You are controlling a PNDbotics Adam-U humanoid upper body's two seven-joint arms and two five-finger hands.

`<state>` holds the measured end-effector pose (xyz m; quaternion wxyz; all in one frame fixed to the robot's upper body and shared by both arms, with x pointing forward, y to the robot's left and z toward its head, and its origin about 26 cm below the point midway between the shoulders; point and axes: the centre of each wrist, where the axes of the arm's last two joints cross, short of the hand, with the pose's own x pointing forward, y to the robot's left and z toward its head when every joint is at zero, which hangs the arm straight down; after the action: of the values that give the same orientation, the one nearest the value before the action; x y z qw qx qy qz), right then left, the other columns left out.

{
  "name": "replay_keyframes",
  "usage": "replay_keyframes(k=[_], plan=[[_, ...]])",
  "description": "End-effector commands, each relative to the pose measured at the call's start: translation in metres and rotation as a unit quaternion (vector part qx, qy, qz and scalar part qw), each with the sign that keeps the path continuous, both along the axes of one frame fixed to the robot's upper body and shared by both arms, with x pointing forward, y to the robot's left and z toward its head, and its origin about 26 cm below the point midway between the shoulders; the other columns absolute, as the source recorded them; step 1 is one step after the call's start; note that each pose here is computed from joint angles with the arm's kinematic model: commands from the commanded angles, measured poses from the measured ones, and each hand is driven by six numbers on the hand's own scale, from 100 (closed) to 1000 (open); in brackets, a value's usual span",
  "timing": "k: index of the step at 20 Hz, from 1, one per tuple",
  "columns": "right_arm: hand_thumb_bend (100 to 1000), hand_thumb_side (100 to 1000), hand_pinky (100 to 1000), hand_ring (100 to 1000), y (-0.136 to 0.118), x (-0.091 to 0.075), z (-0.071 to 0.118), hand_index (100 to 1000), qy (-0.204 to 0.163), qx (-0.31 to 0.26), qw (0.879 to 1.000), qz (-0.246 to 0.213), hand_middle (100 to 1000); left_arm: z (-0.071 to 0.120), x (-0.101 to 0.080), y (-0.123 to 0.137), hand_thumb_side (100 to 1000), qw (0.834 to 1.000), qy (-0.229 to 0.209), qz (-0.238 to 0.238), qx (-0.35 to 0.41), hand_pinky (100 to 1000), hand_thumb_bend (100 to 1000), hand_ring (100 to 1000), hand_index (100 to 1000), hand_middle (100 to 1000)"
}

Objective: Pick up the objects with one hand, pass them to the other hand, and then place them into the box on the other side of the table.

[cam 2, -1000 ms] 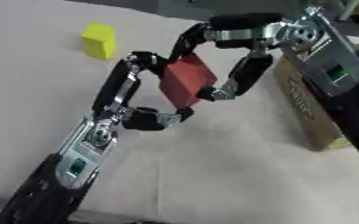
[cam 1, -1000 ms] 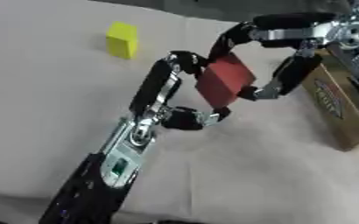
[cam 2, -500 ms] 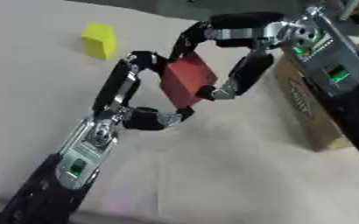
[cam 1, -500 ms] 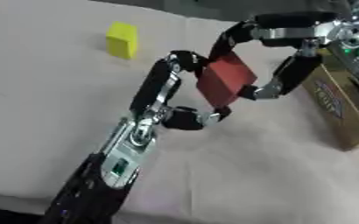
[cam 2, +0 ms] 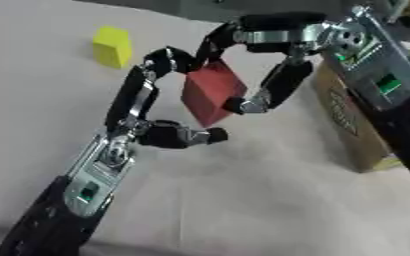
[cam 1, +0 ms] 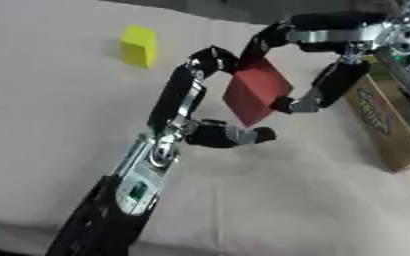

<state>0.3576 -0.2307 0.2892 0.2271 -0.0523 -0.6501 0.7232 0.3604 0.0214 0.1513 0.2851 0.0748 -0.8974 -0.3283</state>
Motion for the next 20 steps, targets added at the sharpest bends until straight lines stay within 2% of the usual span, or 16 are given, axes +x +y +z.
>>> replay_keyframes(k=[1, 6, 20], plan=[[100, 111, 891, 693, -0.006, -0.004, 0.012, 498, -0.016, -0.003, 1.000, -0.004, 343, 0.010, -0.001, -0.003, 608, 1.000, -0.012, 0.006, -0.013, 765, 1000, 777, 856, 671], [100, 113, 889, 692, -0.008, -0.004, 0.012, 495, -0.018, -0.001, 1.000, -0.009, 341, 0.007, 0.000, -0.001, 711, 1.000, -0.005, 0.012, -0.012, 772, 1000, 782, 860, 676], [100, 124, 884, 694, -0.030, -0.008, 0.016, 494, -0.031, 0.012, 0.998, -0.046, 341, -0.006, 0.014, 0.028, 732, 0.997, 0.021, 0.076, 0.026, 783, 1000, 793, 863, 696]])
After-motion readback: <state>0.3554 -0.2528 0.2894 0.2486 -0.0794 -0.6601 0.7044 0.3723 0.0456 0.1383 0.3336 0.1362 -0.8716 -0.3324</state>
